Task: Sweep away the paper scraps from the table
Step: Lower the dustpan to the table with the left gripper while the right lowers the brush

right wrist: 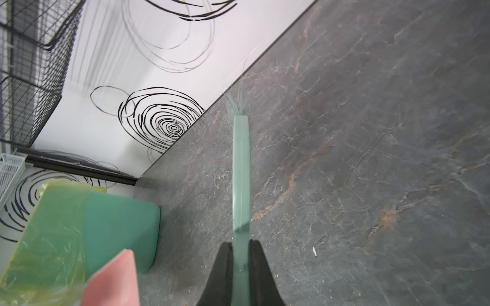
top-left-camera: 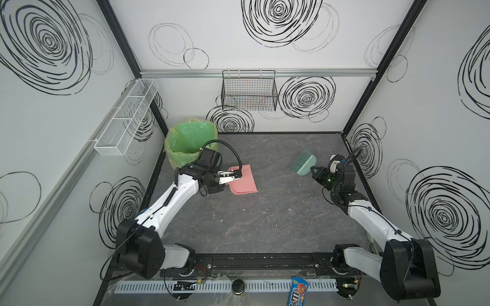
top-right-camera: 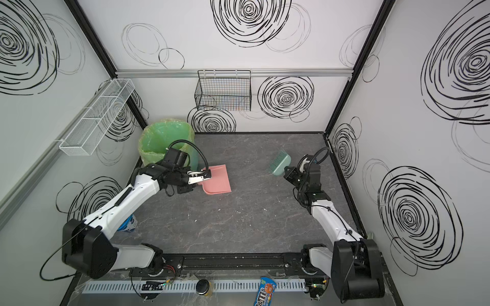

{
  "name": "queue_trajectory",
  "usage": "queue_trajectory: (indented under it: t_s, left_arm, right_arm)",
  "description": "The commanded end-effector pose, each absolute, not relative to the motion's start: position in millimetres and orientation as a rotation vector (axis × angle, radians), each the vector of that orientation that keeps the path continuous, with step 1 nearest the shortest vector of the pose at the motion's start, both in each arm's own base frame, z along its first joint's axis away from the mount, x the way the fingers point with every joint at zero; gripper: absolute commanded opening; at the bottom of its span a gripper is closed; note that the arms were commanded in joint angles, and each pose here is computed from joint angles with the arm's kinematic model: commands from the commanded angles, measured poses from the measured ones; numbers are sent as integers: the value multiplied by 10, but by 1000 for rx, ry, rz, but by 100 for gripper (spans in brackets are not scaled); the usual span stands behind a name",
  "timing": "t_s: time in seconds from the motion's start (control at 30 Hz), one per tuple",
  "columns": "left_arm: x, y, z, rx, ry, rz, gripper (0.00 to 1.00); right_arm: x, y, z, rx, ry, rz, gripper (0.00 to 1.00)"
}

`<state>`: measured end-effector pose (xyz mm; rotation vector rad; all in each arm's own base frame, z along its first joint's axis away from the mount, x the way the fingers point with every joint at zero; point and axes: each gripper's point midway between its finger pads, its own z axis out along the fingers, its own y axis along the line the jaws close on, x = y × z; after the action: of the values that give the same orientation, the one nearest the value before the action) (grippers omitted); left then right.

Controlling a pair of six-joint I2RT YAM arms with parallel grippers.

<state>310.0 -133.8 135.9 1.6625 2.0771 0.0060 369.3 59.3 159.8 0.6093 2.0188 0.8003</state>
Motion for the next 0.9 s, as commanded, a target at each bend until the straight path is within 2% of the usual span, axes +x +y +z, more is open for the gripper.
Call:
queue_trajectory:
  t_s: [0.0,0.33,0.37,0.47,0.87]
  left_arm:
    - [3382,-1690,1445,1515,2002,-95,0]
    - [3554,-1951,835,1585,2085,-156,2]
    - [3577,-1969,794,1587,2093,-164,8]
    - [3633,-1996,659,1610,2117,-171,10]
    - [3713,-2118,298,1672,2164,-220,28]
  right_arm:
    - [3934,564,1780,618,1933,882,0]
    - [4195,520,1091,731,2031,906,0]
    - [4191,529,1033,741,2040,912,0]
    - [4175,542,924,763,2062,921,0]
    - [3882,390,413,843,2237,724,26]
